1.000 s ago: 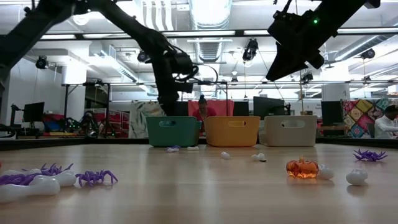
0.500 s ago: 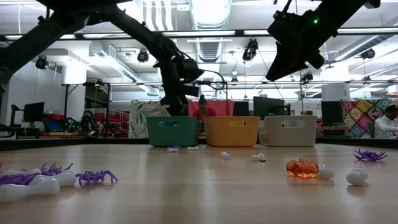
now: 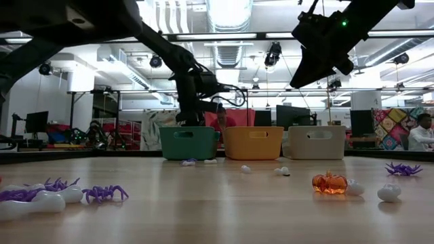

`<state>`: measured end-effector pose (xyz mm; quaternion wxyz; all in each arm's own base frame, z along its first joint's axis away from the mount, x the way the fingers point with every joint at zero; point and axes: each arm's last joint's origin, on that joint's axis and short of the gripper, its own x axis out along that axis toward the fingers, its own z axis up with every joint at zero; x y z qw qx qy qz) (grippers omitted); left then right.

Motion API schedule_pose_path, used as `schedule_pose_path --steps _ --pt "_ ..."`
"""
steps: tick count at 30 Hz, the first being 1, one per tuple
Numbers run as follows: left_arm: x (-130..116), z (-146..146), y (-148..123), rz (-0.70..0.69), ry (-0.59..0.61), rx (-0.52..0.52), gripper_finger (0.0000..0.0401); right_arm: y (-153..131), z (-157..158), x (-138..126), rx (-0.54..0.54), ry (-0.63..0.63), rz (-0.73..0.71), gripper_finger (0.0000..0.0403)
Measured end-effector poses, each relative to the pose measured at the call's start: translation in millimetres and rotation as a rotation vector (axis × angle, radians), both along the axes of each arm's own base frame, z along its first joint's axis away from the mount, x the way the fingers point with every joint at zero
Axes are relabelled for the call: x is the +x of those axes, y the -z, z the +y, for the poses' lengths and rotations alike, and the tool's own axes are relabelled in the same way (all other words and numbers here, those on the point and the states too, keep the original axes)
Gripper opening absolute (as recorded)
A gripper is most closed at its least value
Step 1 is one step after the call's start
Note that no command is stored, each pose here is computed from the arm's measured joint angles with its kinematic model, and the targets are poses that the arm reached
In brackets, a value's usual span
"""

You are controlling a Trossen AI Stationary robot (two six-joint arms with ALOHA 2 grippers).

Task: Sort Halloween decoration
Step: Put the white bone toy into the blue bin, then put the orange pumpkin toy into the yellow bin

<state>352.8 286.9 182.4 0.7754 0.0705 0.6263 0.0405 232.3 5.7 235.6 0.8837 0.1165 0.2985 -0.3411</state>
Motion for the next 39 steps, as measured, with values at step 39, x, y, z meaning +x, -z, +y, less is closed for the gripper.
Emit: schedule_pose_path --steps 39 --pt "-3 -51 -88 -0.212 -0.188 -0.042 0.0052 0 0 0 0.008 0.007 -0.007 0.0068"
